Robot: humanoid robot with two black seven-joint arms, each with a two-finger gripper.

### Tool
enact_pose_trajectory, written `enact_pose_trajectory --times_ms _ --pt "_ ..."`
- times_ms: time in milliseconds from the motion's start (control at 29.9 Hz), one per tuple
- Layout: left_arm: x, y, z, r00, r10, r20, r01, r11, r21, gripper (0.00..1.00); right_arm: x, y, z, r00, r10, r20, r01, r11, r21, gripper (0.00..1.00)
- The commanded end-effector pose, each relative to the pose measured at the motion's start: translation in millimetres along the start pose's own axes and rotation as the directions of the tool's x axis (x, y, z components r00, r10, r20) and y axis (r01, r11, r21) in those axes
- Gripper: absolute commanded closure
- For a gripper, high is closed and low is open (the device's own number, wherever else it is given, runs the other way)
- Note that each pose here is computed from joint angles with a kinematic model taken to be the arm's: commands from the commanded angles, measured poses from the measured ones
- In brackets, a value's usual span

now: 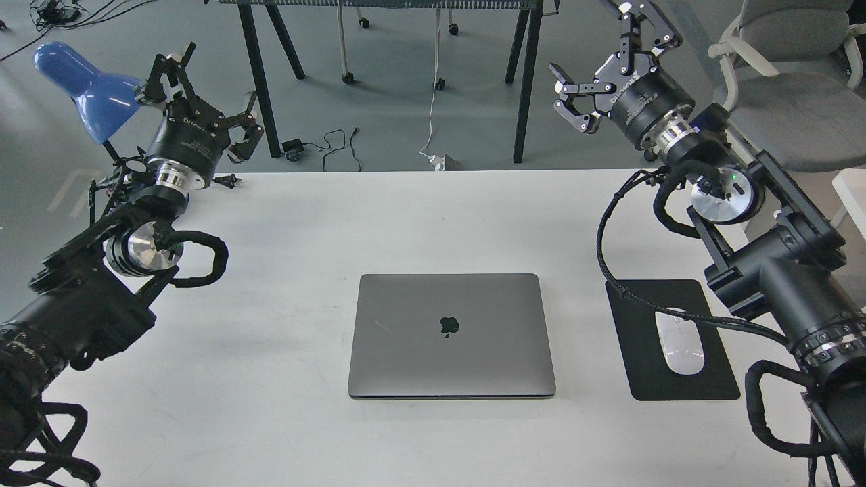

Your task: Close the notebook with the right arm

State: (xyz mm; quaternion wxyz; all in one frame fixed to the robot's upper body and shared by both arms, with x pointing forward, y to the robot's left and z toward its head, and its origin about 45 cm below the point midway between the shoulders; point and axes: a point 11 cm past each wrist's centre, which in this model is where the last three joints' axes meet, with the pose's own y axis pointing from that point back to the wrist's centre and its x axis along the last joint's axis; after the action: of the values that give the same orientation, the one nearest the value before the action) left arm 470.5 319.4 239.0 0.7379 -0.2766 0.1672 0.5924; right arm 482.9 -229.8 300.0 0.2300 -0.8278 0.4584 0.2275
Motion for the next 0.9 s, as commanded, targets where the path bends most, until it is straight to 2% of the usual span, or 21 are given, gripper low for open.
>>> enact_pose_trajectory --times_ms 0,134,301,535,870 --pt "0 0 0 1.0 0.001 0.0 -0.001 1.0 0.0 0.0 -1 4 -6 0.996 -0.034 0.088 0.03 0.998 0.051 0.0" --pt "0 0 0 1.0 0.0 0.0 0.0 1.0 0.0 0.0 2 9 -8 0.988 -0.052 0.144 0.04 0.996 0.085 0.0" --pt "0 0 0 1.0 0.0 0.0 0.0 1.0 0.0 0.0 12 16 -17 0.975 -0.028 0.22 -0.004 0.989 0.147 0.0" --pt "0 0 0 1.0 0.001 0.0 -0.001 1.0 0.0 0.0 28 20 -6 0.969 0.08 0.234 -0.107 0.988 0.108 0.0" --pt "0 0 0 1.0 0.0 -0.001 0.0 1.0 -0.001 0.0 25 30 8 0.973 0.029 0.231 -0.052 0.994 0.092 0.0"
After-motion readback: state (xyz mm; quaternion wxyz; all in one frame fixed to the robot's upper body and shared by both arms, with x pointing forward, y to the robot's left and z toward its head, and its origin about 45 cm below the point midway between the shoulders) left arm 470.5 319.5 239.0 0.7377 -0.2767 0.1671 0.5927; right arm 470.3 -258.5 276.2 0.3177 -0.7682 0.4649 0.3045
